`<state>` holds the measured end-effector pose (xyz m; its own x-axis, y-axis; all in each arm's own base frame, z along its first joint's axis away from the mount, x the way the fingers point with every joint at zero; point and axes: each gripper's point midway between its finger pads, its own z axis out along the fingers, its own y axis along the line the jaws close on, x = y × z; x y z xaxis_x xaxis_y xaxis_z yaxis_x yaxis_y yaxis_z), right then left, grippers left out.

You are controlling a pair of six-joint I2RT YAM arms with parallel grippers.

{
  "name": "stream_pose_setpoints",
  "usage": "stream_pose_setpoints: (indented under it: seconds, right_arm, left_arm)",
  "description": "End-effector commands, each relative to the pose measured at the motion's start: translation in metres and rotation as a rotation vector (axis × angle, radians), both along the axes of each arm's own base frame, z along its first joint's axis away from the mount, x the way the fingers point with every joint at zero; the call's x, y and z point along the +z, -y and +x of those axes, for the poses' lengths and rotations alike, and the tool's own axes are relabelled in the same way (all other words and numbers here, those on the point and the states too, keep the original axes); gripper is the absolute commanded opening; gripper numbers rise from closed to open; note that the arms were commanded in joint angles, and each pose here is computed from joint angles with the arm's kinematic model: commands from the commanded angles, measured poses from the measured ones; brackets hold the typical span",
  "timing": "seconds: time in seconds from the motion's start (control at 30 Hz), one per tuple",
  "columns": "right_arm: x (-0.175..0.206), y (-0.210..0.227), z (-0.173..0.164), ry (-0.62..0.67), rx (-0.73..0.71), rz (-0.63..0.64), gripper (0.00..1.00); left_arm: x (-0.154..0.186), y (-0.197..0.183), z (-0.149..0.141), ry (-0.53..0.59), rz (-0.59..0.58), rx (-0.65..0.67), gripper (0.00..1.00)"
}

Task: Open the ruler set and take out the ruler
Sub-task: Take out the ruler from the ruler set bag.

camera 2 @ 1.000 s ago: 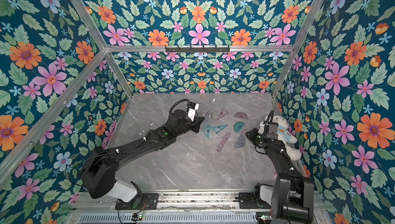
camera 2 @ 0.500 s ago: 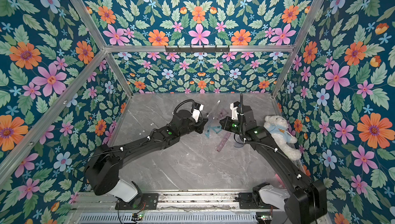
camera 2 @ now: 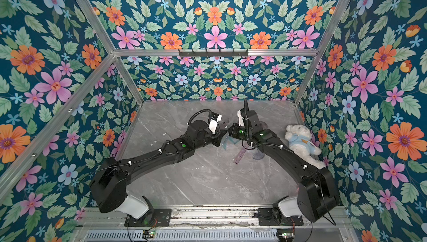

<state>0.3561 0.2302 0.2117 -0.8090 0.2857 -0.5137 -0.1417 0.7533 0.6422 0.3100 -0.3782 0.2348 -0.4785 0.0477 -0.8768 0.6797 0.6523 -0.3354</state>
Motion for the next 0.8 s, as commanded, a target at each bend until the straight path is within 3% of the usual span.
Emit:
stream_pose_setpoints:
  seconds: [0.0,0.3,0.77]
  right_arm:
    - [-0.002,0.001,0.006,0.007,-0.020,-0.012,0.16]
    - [-0.010,0.006,0.006,0.004,-0.020,-0.062,0.28]
    - [-0.025,-0.003,-0.001,-0.047,0.014,-0.034,0.28]
  left_arm:
    - [0.011,0.003,-0.001,0.020,-0.032,-0.007,0.00]
    - [0.012,0.003,0.001,0.027,-0.029,-0.003,0.00]
    - [0.014,0.004,0.005,0.040,-0.032,0.012,0.00]
